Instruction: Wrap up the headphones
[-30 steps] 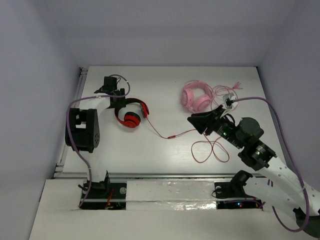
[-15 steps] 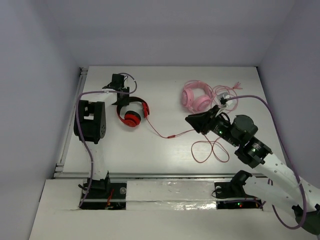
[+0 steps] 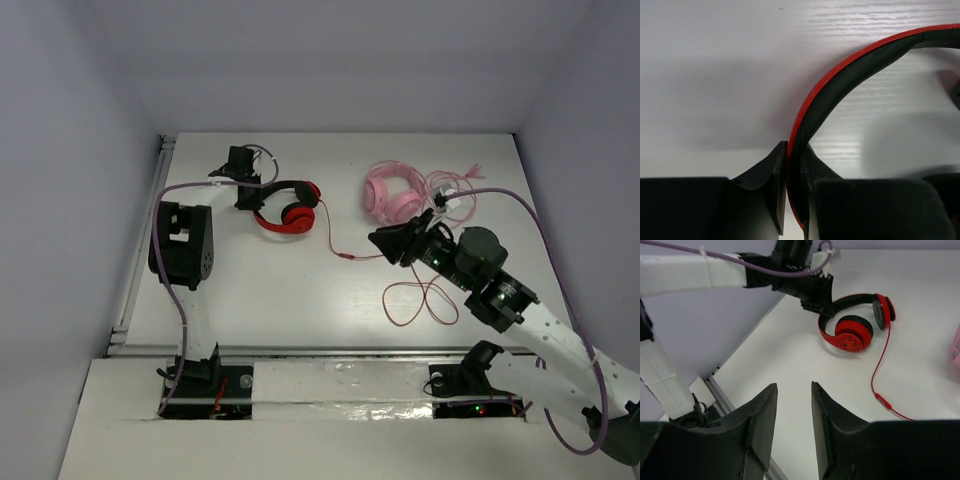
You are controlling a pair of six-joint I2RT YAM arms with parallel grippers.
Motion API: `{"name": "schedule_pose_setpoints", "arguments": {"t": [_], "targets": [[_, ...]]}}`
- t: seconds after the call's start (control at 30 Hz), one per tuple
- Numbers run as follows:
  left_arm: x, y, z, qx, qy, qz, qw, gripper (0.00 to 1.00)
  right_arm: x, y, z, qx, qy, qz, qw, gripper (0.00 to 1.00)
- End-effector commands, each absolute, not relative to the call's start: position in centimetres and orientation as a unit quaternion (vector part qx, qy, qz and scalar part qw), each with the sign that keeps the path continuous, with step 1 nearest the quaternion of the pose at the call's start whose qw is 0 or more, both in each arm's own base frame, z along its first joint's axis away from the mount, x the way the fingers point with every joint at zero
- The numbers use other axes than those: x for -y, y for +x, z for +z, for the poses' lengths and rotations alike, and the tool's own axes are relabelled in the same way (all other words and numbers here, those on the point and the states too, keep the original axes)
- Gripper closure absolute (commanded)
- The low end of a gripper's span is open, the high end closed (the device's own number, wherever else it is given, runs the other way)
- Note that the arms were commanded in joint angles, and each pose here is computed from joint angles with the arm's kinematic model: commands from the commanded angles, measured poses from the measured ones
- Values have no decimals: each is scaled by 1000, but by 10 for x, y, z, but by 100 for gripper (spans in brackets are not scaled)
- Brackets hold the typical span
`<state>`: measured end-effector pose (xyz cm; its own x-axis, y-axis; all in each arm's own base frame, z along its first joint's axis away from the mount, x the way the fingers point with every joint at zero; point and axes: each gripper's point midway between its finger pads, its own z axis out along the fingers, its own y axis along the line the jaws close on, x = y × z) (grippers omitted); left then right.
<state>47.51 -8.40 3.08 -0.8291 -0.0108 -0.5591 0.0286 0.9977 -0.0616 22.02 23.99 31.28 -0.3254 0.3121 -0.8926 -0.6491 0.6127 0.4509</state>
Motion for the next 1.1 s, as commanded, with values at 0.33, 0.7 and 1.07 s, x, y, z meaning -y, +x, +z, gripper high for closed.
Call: {"name": "schedule_pose_setpoints", "arguments": {"t": [0.33, 0.7, 1.07], "targets": [[139, 390, 244, -868, -6, -256, 425, 100, -275, 221, 307, -698, -204, 436, 530, 25], [155, 330, 311, -823, 21, -349, 447, 100, -276, 249, 316, -672, -233, 378, 593, 11], [152, 320, 320, -807, 24, -352, 474, 100, -270, 243, 301, -678, -228, 378, 587, 52]]}}
